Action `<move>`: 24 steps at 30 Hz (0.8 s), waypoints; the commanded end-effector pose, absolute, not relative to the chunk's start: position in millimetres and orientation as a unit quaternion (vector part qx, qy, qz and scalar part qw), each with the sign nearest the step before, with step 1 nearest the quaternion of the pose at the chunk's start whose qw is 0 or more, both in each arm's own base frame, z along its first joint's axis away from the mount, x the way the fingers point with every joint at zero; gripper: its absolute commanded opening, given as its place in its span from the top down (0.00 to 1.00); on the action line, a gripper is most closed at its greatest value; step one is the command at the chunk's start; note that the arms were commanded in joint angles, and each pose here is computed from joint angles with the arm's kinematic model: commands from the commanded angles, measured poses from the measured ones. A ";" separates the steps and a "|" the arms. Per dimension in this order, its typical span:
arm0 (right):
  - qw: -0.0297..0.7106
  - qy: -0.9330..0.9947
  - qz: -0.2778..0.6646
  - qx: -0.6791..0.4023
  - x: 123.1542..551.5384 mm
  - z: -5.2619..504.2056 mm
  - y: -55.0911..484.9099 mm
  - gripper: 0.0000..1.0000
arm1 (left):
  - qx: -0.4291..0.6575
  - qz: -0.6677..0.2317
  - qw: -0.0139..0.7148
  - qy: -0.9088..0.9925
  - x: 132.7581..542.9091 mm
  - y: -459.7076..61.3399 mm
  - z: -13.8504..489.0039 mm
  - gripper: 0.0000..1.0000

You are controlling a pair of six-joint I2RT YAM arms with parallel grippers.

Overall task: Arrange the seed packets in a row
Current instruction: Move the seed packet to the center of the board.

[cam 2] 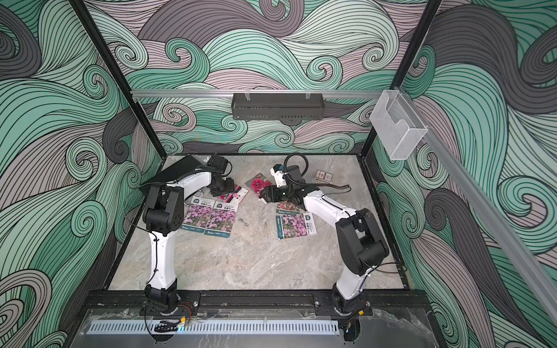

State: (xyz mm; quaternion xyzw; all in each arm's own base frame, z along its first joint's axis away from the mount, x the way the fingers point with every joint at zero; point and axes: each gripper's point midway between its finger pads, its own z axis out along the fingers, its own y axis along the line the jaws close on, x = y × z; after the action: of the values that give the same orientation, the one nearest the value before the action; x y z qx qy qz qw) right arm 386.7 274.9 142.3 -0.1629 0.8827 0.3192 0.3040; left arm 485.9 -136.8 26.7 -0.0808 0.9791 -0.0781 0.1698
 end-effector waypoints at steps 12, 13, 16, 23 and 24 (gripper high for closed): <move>0.326 0.876 0.328 -0.140 389.3 159.7 255.2 0.29 | -0.037 -0.152 0.147 0.977 485.6 -202.9 8.2 0.34; 0.327 0.875 0.330 -0.135 389.9 161.0 252.6 0.29 | -0.033 -0.156 0.148 0.976 486.7 -209.1 8.3 0.34; 0.326 0.876 0.339 -0.103 392.4 161.2 238.9 0.29 | -0.023 -0.167 0.151 0.974 491.0 -227.0 8.9 0.34; 0.344 0.888 0.304 -0.009 390.7 158.9 181.9 0.29 | 0.015 -0.216 0.178 0.960 507.1 -278.3 24.8 0.34; 0.348 0.891 0.293 0.002 388.8 157.9 173.7 0.29 | 0.021 -0.223 0.186 0.957 509.6 -284.4 31.2 0.34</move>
State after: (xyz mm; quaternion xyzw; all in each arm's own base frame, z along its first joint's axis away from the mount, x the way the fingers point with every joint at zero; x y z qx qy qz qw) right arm 388.9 191.1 146.8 -0.0357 0.8922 0.3103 0.3263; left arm 513.5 -263.1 36.4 0.0103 0.9591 -0.1988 0.2014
